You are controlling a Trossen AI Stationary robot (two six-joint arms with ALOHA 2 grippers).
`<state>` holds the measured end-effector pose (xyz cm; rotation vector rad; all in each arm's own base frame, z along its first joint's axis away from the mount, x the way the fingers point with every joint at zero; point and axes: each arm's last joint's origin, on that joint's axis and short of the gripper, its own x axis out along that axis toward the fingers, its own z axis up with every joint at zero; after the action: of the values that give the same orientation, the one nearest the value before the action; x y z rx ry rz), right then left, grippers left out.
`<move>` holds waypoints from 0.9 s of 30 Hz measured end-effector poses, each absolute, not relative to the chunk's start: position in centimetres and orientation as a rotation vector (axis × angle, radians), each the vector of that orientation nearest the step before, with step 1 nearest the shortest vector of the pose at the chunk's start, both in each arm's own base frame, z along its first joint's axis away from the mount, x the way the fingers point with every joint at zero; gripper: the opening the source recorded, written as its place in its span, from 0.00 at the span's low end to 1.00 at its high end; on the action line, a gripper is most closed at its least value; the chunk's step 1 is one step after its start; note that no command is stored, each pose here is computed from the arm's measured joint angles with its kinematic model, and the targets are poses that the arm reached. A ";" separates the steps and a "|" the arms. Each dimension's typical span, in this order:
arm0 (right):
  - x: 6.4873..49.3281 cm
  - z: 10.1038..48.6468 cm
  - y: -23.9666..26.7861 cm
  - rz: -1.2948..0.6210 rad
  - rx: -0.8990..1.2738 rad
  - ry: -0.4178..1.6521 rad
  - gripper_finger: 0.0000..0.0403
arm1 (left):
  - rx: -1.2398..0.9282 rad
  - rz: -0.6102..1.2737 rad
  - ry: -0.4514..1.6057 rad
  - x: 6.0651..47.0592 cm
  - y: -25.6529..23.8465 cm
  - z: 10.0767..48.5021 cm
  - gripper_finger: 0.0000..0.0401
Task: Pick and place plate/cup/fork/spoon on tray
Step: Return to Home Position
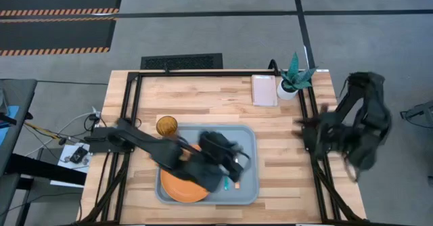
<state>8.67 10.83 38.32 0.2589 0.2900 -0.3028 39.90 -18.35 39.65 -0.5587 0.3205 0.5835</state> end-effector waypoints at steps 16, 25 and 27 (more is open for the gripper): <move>2.0 44.4 -2.5 -0.432 0.218 -0.051 0.53 | -0.282 0.704 0.209 14.5 -5.4 54.0 0.10; 1.1 40.4 -5.0 -0.369 0.312 -0.058 0.53 | -0.325 0.704 0.160 5.2 -0.3 48.5 0.01; 1.3 39.5 -4.9 -0.357 0.316 -0.057 0.53 | -0.367 0.702 0.145 3.7 0.7 46.3 0.01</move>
<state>1.26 -4.87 39.49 0.3157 -0.0572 -0.3574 3.68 0.72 46.26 -0.3674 0.1448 0.7023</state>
